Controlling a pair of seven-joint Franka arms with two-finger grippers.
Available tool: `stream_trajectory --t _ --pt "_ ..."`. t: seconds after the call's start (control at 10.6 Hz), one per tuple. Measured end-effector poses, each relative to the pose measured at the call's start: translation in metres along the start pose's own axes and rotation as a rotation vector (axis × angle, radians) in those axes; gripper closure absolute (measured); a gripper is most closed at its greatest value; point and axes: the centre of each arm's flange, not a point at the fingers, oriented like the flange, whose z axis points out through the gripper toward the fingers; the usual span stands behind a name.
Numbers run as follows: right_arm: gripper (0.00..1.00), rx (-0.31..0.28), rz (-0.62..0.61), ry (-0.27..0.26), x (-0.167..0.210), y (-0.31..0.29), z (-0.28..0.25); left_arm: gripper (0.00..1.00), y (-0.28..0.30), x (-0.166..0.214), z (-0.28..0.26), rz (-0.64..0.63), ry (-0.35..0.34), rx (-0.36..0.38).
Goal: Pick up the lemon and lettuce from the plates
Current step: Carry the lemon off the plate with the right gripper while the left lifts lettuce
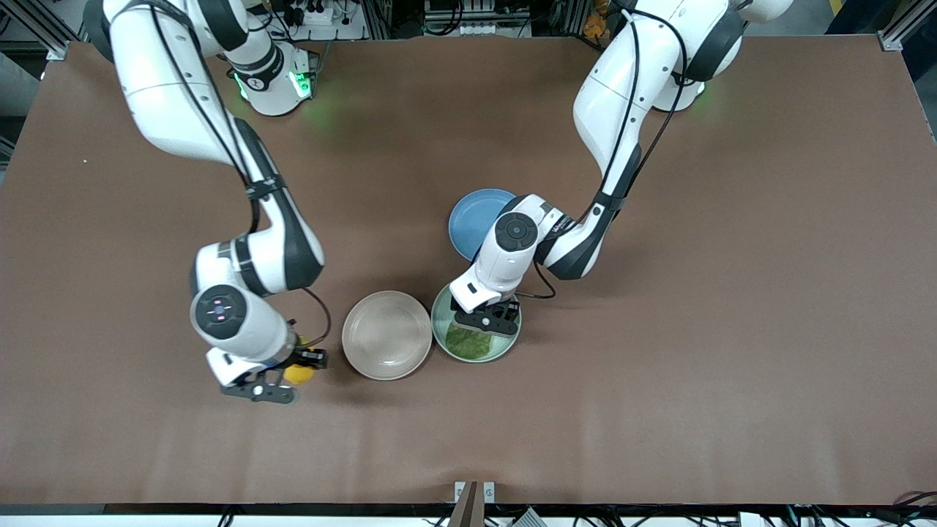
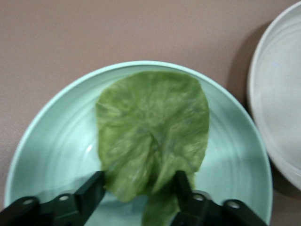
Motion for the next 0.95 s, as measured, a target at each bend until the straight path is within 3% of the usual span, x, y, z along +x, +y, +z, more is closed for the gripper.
stream_trajectory --t 0.19,0.47,0.76,0.95 --pt "0.32 -0.029 0.007 -0.058 0.009 0.042 0.001 0.61 -0.001 0.002 -0.001 -0.001 0.003 0.001" --pt "0.32 -0.043 0.01 -0.122 0.026 0.129 0.006 0.96 0.0 0.004 -0.004 -0.015 0.004 -0.005" --pt "0.32 -0.035 -0.033 -0.13 0.028 0.171 0.015 0.96 -0.013 0.011 -0.006 -0.043 -0.035 0.015" --pt "0.32 -0.012 -0.07 -0.036 0.019 0.18 0.021 0.96 -0.022 0.015 -0.008 -0.057 -0.055 0.027"
